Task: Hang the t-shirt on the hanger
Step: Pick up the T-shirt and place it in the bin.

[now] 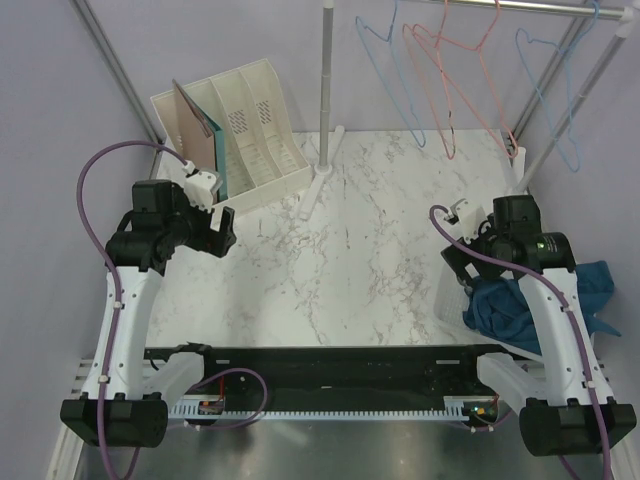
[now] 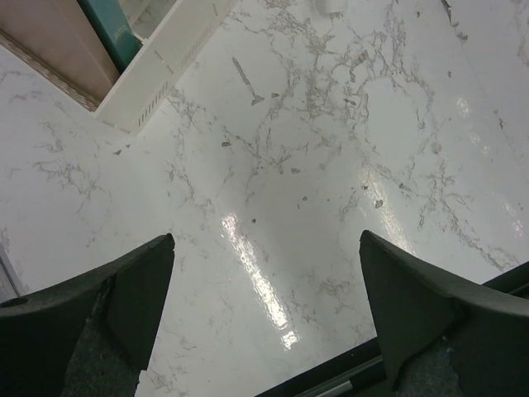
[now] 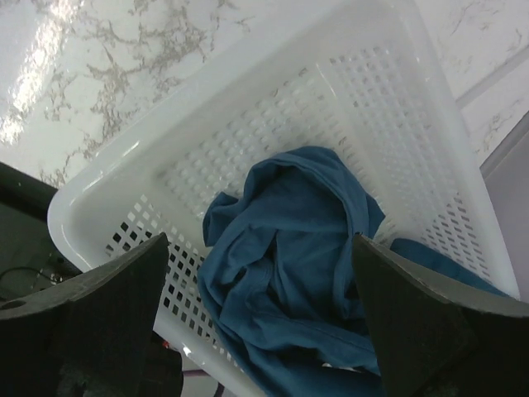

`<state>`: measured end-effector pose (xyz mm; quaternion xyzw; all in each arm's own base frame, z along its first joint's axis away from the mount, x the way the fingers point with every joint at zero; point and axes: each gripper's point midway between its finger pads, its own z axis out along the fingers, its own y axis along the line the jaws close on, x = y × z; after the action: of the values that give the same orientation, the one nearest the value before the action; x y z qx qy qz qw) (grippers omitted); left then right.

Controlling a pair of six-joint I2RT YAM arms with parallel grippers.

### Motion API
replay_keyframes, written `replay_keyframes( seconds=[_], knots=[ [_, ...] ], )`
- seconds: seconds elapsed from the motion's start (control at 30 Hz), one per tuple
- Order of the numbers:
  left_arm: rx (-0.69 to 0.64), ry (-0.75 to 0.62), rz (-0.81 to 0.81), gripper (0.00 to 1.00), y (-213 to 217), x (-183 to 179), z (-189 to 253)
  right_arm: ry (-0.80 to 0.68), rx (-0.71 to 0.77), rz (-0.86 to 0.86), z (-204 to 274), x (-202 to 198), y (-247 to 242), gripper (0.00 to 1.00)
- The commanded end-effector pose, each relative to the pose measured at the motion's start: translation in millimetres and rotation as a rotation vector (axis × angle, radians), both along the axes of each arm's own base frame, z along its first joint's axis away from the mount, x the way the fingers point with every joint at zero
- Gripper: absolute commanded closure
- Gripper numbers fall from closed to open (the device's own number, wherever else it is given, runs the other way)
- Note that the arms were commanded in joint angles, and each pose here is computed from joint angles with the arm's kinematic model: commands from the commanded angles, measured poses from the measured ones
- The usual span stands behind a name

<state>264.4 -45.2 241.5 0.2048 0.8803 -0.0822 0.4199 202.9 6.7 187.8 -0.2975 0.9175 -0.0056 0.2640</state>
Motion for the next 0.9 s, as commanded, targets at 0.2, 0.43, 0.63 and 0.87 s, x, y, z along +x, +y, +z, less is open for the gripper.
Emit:
replay_keyframes(
  seconds=[0.2, 0.43, 0.63, 0.87],
  knots=[
    [0.001, -0.016, -0.082, 0.01, -9.9, 0.9, 9.4, 0.147, -0.282, 0.059, -9.6, -40.7, -47.4, 0.02],
    [0.011, -0.007, -0.110, 0.01, -13.2, 1.0, 4.4, 0.347, -0.363, 0.089, -55.1, -63.6, -76.3, 0.02],
    [-0.003, -0.006, -0.124, 0.01, -17.0, 0.3, 4.2, 0.450, -0.420, 0.069, -105.6, -56.1, -105.0, 0.02],
    [-0.023, -0.018, -0.148, 0.01, -22.2, -1.3, 3.9, 0.519, -0.440, 0.076, -152.0, -61.7, -111.4, 0.04]
  ],
)
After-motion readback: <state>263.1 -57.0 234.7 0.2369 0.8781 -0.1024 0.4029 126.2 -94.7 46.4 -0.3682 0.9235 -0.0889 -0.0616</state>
